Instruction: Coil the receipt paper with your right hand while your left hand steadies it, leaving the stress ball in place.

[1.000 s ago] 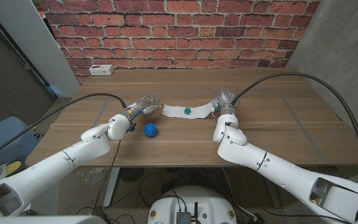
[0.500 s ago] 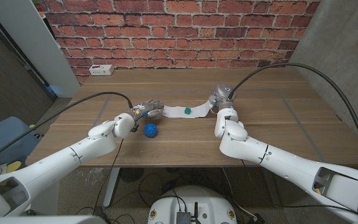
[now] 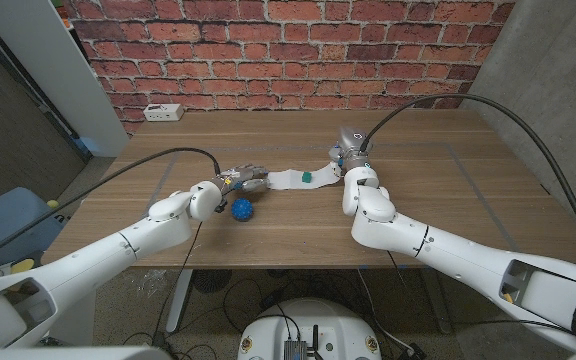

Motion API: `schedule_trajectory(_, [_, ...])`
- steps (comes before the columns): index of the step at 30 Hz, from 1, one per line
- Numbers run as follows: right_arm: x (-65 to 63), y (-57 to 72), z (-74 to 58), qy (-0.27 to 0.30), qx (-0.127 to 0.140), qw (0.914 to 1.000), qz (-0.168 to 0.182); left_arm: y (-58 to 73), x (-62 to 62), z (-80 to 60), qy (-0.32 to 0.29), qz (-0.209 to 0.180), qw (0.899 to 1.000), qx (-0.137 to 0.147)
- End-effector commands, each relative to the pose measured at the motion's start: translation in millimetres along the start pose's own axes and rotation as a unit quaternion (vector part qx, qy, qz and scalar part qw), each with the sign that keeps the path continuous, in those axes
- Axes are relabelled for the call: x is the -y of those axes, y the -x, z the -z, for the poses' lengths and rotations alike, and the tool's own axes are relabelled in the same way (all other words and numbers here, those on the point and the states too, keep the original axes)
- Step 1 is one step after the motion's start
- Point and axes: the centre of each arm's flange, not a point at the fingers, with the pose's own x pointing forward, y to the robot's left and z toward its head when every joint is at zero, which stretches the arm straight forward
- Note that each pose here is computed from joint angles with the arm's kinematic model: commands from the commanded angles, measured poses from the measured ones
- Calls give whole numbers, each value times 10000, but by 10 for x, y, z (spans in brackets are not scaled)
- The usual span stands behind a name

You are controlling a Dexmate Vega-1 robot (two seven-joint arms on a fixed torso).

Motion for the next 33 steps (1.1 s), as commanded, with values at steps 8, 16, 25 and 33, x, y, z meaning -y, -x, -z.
schedule_trajectory(8, [99,-109,-303,-256,216,9987,-376,-34,-6,-15,-147,119,9998,-105])
schedule_trajectory(16, [29,-123,-317,-1381,188,9891,-475,-24,-26,23,-84,78,9998,-172])
schedule_trajectory(25, [-73,-169,-283,-2894,491,9517,-902,-17,-19,40,-33,74,9998,-202])
schedule_trajectory(33, [-176,-228,-340,-3609,609,9233,-1168,-16,-17,55,-1,69,9997,-216])
